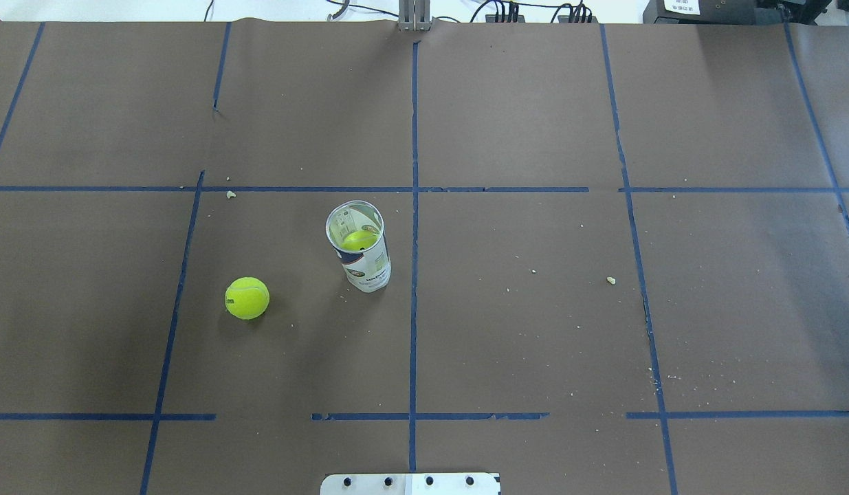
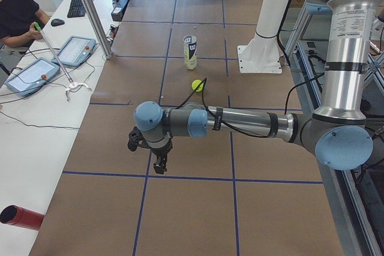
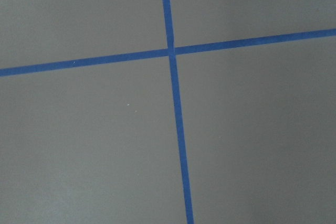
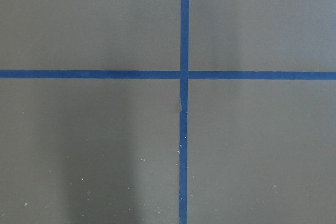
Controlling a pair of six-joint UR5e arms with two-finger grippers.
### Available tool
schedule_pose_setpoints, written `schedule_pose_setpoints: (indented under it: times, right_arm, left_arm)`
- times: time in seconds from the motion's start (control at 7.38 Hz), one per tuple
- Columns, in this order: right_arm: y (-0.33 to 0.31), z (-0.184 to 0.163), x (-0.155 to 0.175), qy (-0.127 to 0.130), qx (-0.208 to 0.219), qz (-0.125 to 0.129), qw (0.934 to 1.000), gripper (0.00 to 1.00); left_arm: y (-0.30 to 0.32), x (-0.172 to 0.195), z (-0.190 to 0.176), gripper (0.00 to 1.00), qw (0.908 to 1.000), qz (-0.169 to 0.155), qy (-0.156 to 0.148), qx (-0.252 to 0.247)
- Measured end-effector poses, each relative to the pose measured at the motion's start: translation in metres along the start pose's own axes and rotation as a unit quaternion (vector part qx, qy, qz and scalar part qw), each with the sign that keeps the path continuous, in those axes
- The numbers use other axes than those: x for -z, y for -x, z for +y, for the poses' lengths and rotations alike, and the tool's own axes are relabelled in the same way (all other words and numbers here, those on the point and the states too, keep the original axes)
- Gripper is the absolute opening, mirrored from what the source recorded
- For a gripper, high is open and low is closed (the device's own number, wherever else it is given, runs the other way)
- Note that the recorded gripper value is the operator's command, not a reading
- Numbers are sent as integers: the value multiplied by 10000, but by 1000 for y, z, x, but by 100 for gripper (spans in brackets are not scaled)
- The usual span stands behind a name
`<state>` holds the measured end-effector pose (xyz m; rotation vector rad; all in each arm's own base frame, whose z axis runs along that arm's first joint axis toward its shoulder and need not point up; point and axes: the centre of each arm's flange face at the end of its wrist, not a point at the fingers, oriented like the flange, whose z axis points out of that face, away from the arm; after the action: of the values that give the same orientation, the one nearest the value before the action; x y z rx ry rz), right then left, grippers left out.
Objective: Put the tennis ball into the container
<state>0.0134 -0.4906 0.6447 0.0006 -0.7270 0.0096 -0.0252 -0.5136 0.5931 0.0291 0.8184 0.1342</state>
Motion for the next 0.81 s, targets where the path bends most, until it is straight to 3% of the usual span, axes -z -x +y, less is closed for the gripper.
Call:
schedule_pose_setpoints:
  times: [0.41,0.81]
  right_arm:
    - [0,0,0,0,0,0,10000,100]
    - [0,0,0,0,1,0,10000,100]
  left_arm:
    - [-137,27,-50,100,9985,59,-340,421]
    - [-277,1,-66,100,9954,176,-229,909]
